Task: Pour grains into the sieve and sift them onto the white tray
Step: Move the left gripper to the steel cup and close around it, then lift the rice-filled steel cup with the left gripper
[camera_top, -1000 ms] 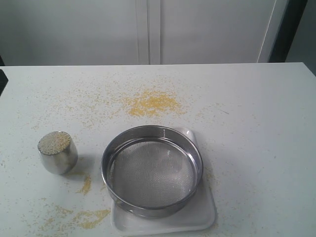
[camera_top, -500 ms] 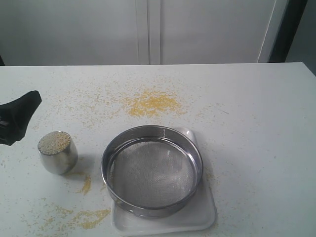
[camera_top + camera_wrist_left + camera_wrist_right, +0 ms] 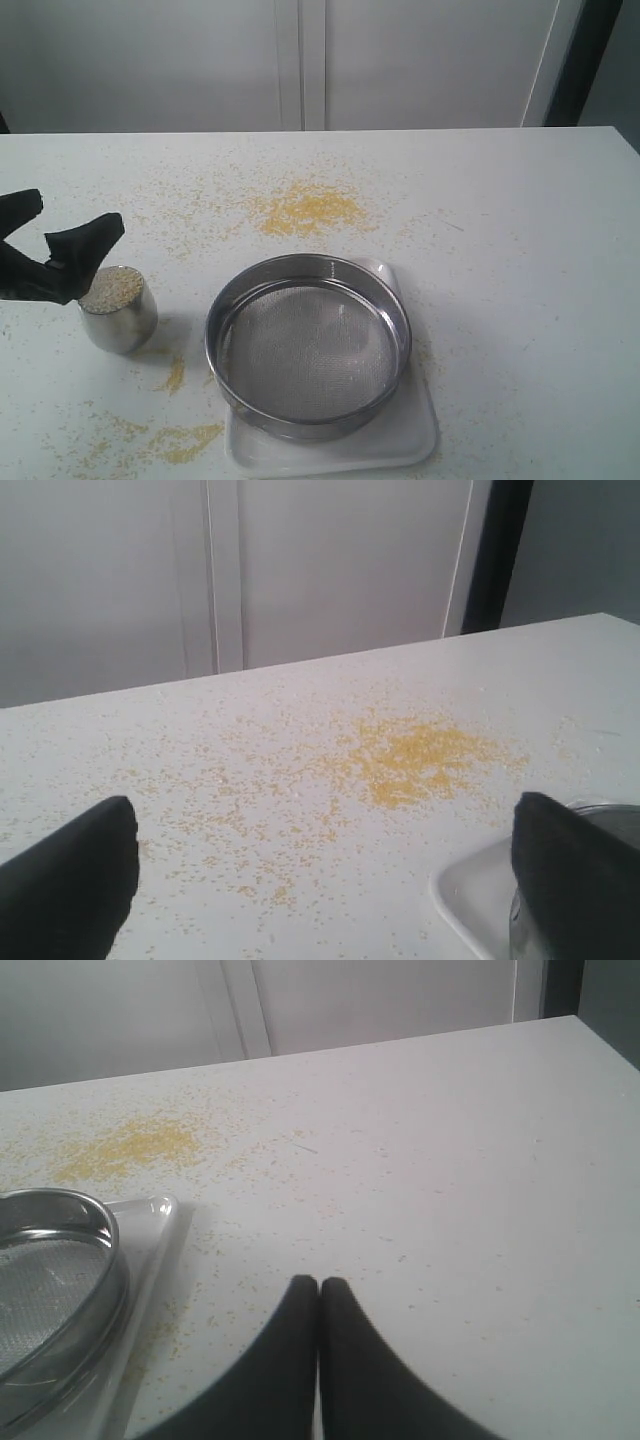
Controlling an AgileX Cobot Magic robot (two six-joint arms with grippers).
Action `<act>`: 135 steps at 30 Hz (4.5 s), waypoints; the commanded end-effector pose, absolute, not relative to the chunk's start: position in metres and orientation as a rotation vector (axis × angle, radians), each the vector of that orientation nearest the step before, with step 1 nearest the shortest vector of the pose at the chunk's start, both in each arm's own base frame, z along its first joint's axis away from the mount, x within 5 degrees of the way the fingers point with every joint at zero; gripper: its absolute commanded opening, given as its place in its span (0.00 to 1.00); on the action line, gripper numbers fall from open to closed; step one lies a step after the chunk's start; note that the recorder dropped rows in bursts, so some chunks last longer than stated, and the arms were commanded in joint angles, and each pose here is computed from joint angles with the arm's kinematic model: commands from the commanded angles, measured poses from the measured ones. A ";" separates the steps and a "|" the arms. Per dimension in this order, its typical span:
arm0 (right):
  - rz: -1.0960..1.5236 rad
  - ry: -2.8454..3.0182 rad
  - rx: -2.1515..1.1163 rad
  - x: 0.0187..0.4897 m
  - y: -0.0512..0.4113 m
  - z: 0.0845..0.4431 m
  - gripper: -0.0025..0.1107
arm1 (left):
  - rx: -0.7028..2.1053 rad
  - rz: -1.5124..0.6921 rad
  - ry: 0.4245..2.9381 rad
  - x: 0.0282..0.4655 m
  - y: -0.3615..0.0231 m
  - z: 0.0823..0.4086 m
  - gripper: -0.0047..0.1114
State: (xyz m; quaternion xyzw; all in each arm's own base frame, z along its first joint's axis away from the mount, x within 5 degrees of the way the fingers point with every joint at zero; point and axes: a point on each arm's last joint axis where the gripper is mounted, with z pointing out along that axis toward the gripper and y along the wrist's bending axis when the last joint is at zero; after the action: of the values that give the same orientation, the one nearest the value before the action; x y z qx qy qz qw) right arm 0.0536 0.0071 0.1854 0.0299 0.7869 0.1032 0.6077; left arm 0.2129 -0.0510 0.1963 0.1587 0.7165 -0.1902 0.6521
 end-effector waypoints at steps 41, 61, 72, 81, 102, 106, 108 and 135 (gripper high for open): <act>0.245 1.810 0.068 0.053 0.007 0.184 0.02 | 0.481 -0.462 1.889 0.239 -0.069 0.133 0.88; 0.258 1.810 0.085 0.053 0.007 0.184 0.02 | 0.513 -0.458 1.959 0.239 -0.070 0.116 0.86; 0.258 1.810 0.085 0.053 0.007 0.184 0.02 | 0.523 -0.446 1.986 0.239 -0.069 0.107 0.86; 0.258 1.810 0.085 0.053 0.007 0.184 0.02 | 0.543 -0.447 1.964 0.239 -0.070 0.104 0.85; 0.258 1.810 0.085 0.053 0.007 0.184 0.02 | 0.573 -0.444 1.952 0.239 -0.071 0.099 0.64; 0.258 1.810 0.085 0.053 0.007 0.184 0.02 | 0.584 -0.439 1.948 0.239 -0.071 0.099 0.19; 0.258 1.810 0.085 0.053 0.007 0.184 0.02 | 0.615 -0.434 1.939 0.239 -0.072 0.099 0.05; 0.258 1.810 0.085 0.053 0.007 0.184 0.02 | 0.566 -0.444 1.858 0.237 -0.072 0.138 0.04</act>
State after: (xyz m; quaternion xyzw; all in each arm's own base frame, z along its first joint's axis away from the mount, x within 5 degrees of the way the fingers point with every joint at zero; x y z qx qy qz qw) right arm 0.0536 0.0071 0.1854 0.0372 0.7866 0.1089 0.6067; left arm 0.2386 -0.0690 0.1255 0.2453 0.7974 -0.1752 0.5228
